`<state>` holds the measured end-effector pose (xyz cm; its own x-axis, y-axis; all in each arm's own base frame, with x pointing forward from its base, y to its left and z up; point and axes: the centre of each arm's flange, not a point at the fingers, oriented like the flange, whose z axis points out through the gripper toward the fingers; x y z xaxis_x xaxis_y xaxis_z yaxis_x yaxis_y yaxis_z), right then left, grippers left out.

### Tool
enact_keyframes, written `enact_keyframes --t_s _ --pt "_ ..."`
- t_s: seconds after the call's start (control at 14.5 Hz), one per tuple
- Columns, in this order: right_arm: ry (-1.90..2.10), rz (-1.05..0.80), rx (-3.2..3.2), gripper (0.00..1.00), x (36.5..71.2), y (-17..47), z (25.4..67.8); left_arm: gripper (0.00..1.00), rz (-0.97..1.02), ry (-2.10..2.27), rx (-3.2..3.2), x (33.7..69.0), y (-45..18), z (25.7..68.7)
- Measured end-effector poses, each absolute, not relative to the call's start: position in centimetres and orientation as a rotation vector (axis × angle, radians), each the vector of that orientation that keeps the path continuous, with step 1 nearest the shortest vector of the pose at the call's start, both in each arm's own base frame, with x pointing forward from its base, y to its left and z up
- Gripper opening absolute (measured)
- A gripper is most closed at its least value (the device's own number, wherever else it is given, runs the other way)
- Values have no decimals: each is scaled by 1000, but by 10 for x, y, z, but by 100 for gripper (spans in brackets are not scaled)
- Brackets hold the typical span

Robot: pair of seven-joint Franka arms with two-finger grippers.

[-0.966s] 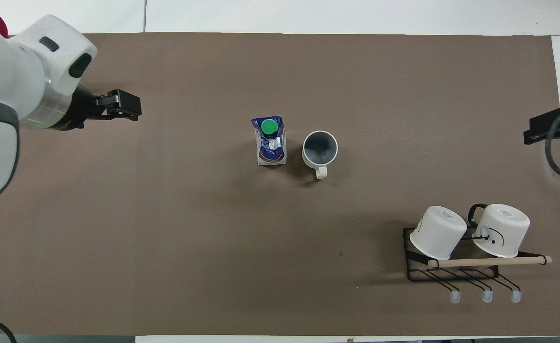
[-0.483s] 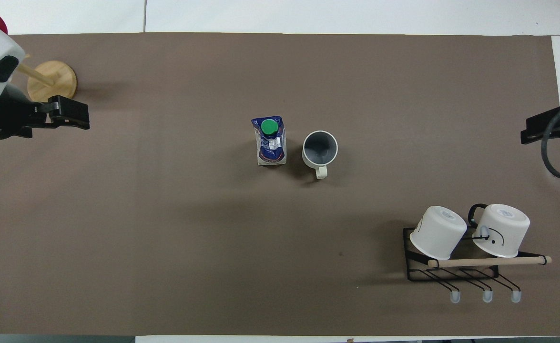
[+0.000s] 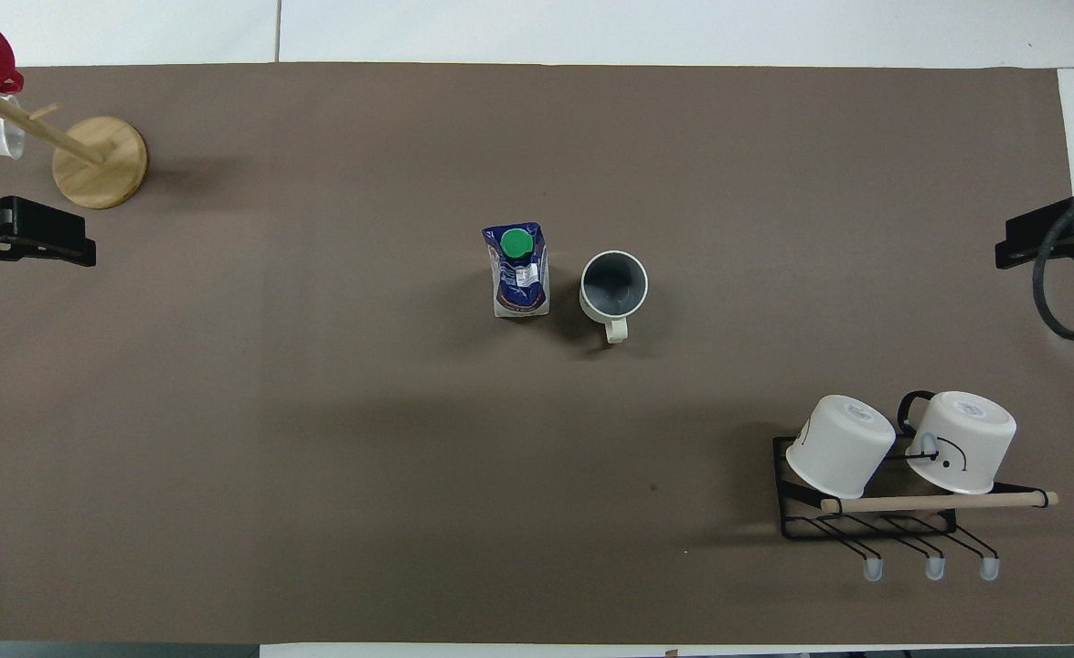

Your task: Place cup and milk on table

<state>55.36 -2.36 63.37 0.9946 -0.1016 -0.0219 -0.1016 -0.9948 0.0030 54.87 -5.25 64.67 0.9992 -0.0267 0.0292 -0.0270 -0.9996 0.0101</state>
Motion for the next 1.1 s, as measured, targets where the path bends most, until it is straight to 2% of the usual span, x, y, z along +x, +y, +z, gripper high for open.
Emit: enact_keyframes --t_s 1.1 --pt "-136 -42 3136 100 554 -15 631 100 11 -129 3126 542 -51 637"
